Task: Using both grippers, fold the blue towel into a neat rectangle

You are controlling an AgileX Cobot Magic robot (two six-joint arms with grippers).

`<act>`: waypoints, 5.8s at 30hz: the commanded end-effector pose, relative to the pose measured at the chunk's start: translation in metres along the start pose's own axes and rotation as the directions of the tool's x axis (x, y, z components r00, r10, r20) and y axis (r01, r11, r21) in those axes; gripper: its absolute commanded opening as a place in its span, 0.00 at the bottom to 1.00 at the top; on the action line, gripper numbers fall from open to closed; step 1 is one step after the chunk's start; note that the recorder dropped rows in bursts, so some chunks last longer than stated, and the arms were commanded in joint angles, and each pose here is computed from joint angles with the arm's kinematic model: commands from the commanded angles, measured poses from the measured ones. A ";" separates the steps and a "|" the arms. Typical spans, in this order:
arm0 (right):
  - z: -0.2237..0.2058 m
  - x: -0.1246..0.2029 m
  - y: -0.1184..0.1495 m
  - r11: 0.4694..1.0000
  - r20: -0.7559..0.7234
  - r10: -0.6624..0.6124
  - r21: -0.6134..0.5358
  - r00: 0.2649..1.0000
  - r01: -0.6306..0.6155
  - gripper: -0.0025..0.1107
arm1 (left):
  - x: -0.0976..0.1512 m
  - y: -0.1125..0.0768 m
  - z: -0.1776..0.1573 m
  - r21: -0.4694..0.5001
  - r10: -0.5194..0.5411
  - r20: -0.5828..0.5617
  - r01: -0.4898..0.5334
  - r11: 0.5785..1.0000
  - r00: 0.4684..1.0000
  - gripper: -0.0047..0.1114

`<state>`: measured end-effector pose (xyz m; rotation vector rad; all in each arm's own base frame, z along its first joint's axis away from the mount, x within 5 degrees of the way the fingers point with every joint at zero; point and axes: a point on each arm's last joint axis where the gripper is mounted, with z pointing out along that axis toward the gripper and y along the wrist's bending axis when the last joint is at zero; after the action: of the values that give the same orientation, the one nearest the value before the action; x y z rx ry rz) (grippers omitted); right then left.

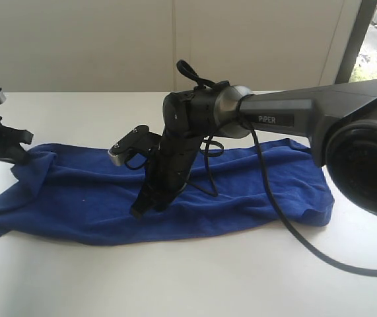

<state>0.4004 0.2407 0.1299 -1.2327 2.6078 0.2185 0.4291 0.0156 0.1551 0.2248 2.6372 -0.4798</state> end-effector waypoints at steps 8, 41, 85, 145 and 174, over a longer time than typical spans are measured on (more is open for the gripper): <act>0.013 0.013 -0.004 1.000 -0.088 -0.013 0.000 0.996 0.013 0.02 | -0.012 0.003 -0.021 -0.121 0.091 0.074 -0.081 0.989 0.993 0.17; -0.076 -0.014 -0.006 0.990 0.175 -0.045 0.141 0.984 0.020 0.02 | -0.042 -0.011 -0.083 -0.295 0.244 0.300 -0.154 0.943 0.922 0.69; -0.040 0.096 -0.213 0.824 0.313 0.256 0.424 0.915 -0.376 0.02 | 0.108 -0.084 -0.006 -0.070 0.224 -0.079 -0.230 0.971 0.971 0.04; -0.035 0.102 -0.241 0.853 0.275 0.341 0.311 0.899 -0.419 0.02 | 0.129 -0.078 -0.001 -0.075 0.307 -0.174 -0.324 0.943 0.936 0.04; -0.033 0.123 -0.276 0.794 0.324 0.258 0.466 0.910 -0.391 0.02 | 0.129 -0.078 -0.001 -0.073 0.307 -0.176 -0.324 0.943 0.935 0.04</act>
<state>0.5321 -0.0228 0.1176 -0.5424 2.4212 -0.2342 0.3062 -0.0462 0.1336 0.6256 2.6285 -0.1953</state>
